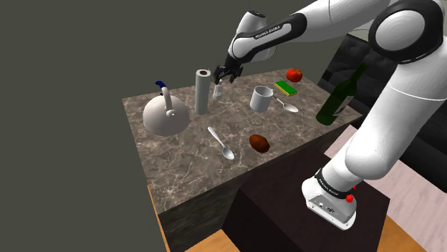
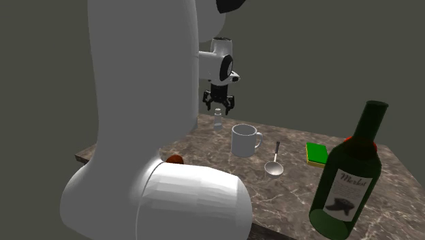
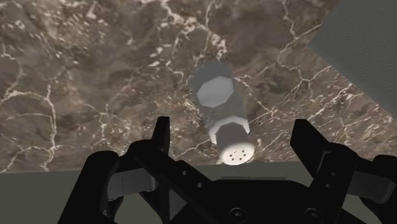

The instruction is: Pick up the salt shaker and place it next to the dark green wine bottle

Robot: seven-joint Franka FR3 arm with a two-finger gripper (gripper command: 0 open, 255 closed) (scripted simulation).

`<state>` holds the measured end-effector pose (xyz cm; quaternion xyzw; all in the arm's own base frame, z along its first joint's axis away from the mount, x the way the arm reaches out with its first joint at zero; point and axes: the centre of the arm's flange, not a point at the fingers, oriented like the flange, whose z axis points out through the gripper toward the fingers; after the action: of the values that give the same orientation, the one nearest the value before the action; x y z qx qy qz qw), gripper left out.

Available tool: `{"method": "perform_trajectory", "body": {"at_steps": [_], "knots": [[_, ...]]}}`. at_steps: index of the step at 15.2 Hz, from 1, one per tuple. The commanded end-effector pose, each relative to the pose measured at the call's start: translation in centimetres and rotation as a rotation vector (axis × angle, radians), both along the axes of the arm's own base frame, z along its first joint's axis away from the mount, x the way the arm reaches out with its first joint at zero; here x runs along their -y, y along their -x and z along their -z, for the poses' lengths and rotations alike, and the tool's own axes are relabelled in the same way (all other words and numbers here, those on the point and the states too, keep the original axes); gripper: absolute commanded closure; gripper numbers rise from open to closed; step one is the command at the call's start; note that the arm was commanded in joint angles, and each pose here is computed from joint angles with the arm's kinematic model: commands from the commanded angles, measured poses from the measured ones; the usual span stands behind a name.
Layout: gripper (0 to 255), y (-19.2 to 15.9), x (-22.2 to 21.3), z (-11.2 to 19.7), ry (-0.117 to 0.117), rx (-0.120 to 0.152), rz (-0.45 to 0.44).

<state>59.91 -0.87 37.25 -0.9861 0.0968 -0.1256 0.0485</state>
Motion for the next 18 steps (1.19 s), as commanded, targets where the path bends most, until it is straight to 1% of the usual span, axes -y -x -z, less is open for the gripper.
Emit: {"method": "perform_trajectory", "body": {"at_steps": [1, 6, 14, 15, 18], "knots": [[0, -0.5, -0.1, 1.0, -0.001, 0.004, 0.002], [0, -1.3, -0.3, 3.8, -0.001, 0.004, 0.002], [0, -1.2, -0.3, 3.8, -0.001, 0.004, 0.002], [255, -1.2, -0.3, 3.8, -0.001, 0.004, 0.002], [255, -1.2, -0.3, 3.8, -0.001, 0.004, 0.002]]}}
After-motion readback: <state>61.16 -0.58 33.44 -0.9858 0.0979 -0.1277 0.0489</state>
